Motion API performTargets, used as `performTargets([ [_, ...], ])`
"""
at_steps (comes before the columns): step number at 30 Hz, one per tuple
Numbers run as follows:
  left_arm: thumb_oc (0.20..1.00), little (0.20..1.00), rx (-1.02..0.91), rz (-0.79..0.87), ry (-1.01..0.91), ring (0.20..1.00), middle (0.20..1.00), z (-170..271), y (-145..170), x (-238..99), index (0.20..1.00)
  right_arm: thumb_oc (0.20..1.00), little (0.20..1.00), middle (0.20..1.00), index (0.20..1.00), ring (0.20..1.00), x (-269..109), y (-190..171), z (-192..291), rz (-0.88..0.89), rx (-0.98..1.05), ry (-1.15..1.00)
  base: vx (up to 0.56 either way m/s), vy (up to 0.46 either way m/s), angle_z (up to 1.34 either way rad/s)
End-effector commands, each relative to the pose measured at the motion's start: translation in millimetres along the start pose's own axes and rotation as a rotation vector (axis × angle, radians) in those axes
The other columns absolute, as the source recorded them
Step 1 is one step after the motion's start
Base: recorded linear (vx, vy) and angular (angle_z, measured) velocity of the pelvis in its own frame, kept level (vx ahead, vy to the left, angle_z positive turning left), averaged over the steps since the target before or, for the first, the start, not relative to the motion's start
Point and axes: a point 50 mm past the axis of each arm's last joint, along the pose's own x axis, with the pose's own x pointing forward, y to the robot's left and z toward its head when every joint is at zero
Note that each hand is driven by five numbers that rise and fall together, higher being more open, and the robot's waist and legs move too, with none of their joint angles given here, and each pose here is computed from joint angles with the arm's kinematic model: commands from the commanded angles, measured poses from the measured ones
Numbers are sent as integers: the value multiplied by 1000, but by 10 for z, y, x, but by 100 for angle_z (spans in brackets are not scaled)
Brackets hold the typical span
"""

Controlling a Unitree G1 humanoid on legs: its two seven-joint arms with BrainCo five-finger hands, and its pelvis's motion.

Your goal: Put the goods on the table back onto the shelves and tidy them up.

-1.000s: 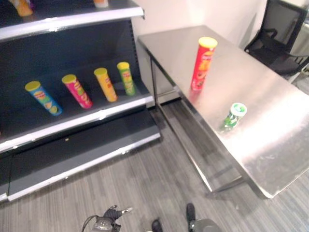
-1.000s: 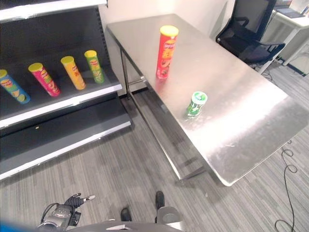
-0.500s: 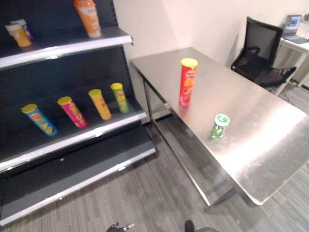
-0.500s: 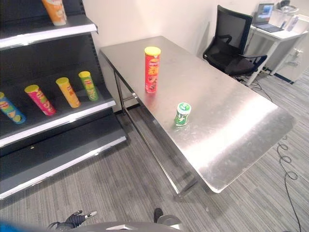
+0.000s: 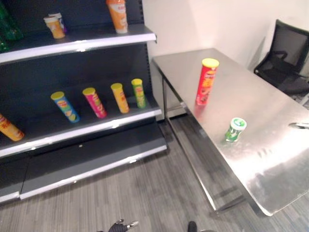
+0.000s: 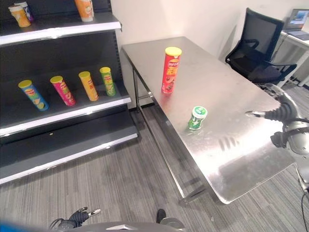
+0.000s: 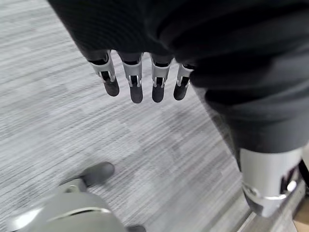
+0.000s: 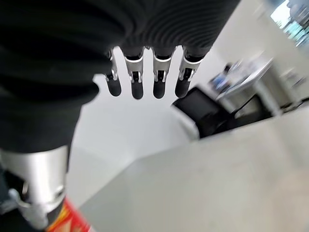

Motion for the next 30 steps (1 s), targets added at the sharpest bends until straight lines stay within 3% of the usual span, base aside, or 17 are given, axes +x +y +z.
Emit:
performTargets([
  [1,1000,1000,36,44,-53,1000,1000,205,169,40,1000,1000,1000,1000,1000,1000,94,-116,171,-17,-11,-79,1,-35,33],
  [20,1000,1000,108,-7,-57,1000,1000,171,81,30,1000,1000,1000,1000,1000,1000,118,255,136,146,-55,-65,0,-36,15],
  [24,1000,1000,88,-20,-71,1000,1000,163,35,17,1000,1000,1000,1000,1000,1000,109,522,58,259,-99,-33,-5,-20,-1],
  [30,1000,1000,84,-31,-94,1000,1000,193,5,9,1000,1000,1000,1000,1000,1000,159,620,53,280,-163,-24,0,-1,1],
])
